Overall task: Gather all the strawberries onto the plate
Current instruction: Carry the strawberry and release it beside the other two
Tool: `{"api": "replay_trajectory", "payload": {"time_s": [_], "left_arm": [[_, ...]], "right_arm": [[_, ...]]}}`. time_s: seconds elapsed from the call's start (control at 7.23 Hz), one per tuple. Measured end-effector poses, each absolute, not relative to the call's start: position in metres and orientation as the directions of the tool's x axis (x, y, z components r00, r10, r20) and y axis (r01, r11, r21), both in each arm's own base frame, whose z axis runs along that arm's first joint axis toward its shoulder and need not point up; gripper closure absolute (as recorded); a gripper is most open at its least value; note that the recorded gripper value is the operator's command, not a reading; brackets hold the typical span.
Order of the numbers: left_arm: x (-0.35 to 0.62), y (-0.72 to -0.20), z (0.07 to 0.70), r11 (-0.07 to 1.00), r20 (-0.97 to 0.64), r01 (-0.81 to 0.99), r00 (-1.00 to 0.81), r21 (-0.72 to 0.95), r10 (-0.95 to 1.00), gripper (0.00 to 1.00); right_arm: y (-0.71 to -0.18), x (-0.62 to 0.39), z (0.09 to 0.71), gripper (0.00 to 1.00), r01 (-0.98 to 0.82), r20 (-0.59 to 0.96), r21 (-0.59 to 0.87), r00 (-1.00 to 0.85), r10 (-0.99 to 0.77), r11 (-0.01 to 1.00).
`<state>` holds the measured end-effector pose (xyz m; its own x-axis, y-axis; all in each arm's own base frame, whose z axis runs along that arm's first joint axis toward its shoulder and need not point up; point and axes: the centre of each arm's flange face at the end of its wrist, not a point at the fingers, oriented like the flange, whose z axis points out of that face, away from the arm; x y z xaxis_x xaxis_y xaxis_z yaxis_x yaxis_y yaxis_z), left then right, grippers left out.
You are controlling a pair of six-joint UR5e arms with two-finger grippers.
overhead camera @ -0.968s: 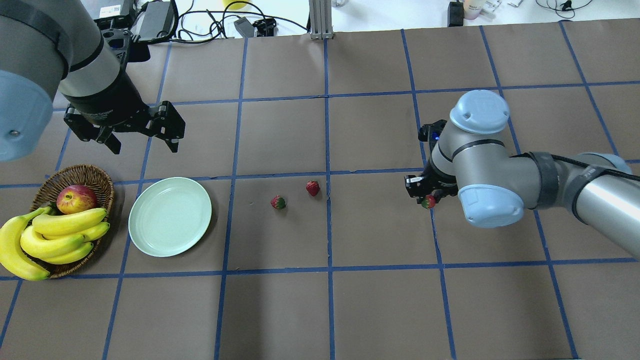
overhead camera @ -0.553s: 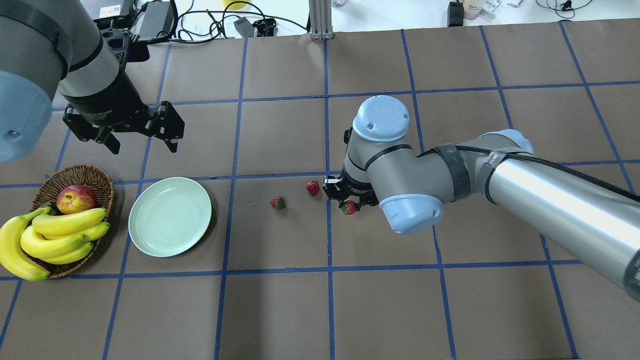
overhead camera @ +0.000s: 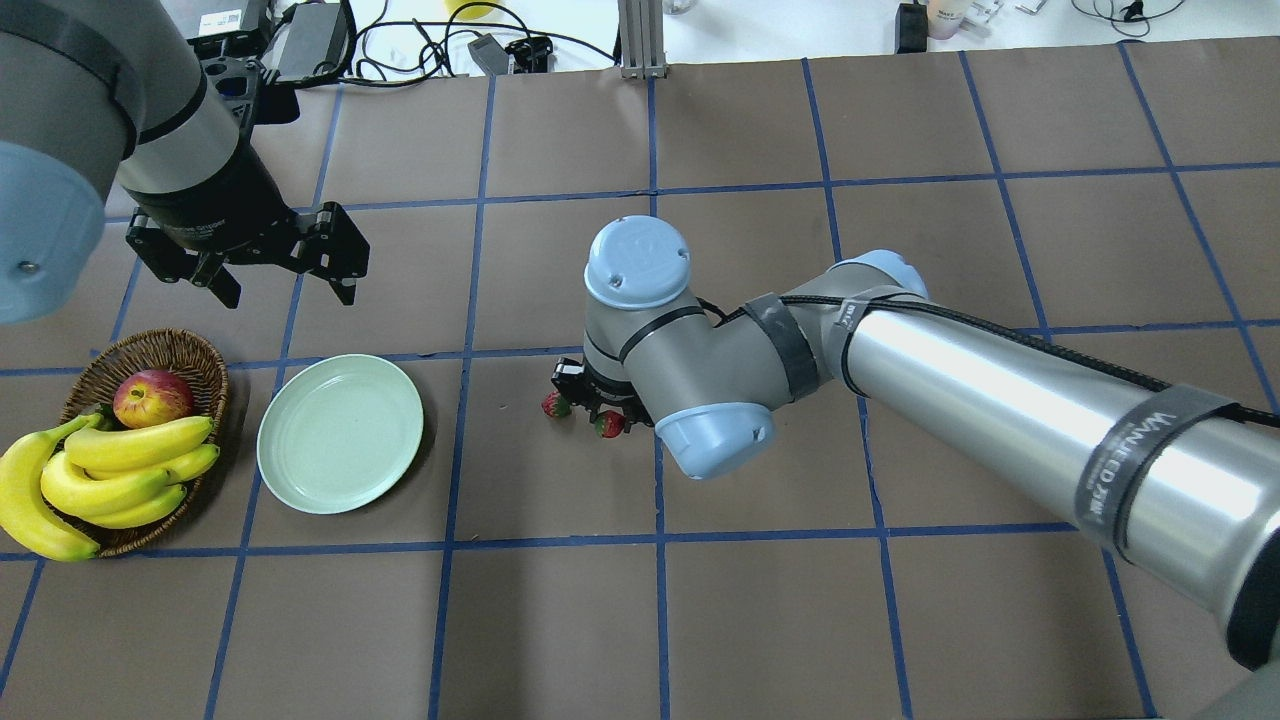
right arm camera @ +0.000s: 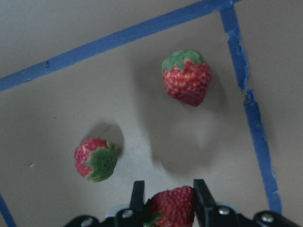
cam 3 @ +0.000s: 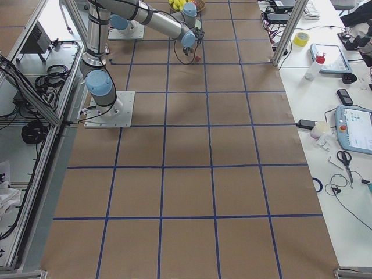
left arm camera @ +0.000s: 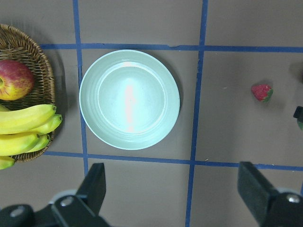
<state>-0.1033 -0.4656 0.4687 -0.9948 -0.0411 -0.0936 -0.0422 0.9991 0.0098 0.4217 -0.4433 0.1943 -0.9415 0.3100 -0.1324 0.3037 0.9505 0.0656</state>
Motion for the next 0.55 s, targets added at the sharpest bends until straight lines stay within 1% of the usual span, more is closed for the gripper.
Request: {"api": "replay_trajectory", "payload": {"time_s": [0.14, 0.28, 0.41, 0.55], "left_arm": [[-0.1033, -0.4657, 0.4687, 0.999, -0.093, -0.042, -0.995, 0.009, -0.041, 0.0], [-0.1031, -0.4657, 0.4686, 0.999, -0.095, -0.043, -0.995, 0.01, -0.042, 0.0], [-0.1022, -0.4659, 0.4685, 0.999, -0.105, -0.045, -0.994, 0.01, -0.043, 0.0], [-0.101, -0.4662, 0.4682, 0.999, -0.116, -0.048, -0.992, 0.01, -0.047, 0.0]], "right_arm": [[-0.4415, 0.4267, 0.1893, 0.41, 0.322, -0.128, 0.072, -0.936, 0.329, 0.944], [-0.4397, 0.4281, 0.1854, 0.23, 0.335, -0.121, 0.079, -0.932, 0.342, 0.939], [-0.4384, 0.428, 0.183, 0.08, 0.34, -0.116, 0.083, -0.93, 0.348, 0.937], [-0.4378, 0.4278, 0.1823, 0.0, 0.342, -0.115, 0.084, -0.93, 0.35, 0.936]]}}
